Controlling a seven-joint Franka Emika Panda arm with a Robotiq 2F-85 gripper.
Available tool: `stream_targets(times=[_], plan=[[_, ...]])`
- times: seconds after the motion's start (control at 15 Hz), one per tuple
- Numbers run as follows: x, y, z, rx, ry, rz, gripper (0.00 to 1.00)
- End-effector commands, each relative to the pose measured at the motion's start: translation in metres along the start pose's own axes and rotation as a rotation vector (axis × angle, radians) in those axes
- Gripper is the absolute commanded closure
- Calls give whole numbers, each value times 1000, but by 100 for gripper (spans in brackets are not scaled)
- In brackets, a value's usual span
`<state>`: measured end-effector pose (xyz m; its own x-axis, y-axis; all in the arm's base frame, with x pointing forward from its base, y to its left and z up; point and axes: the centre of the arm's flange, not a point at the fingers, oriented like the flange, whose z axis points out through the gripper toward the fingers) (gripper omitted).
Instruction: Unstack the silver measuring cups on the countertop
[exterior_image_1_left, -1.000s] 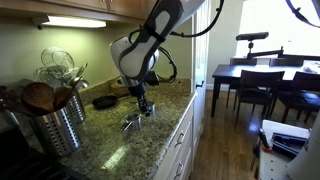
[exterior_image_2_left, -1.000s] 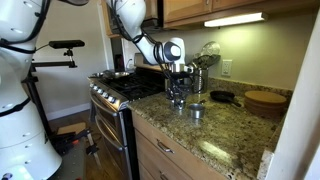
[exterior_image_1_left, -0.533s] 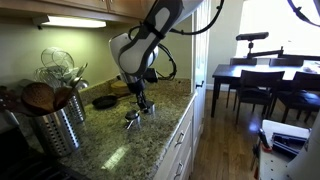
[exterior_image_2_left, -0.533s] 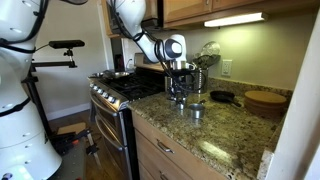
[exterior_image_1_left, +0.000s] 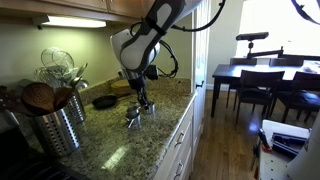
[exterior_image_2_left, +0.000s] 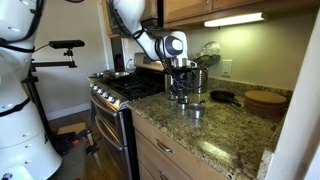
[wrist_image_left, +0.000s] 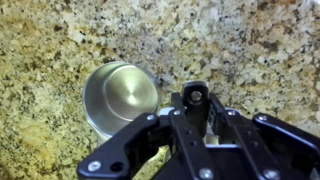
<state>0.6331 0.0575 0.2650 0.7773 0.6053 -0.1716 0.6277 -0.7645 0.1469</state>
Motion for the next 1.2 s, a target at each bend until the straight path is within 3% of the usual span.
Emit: stream_targets(times=[0.0, 1.13], plan=[[-26, -3, -15, -17, -13, 48, 87], [-72, -32, 6, 26, -79, 159, 87]])
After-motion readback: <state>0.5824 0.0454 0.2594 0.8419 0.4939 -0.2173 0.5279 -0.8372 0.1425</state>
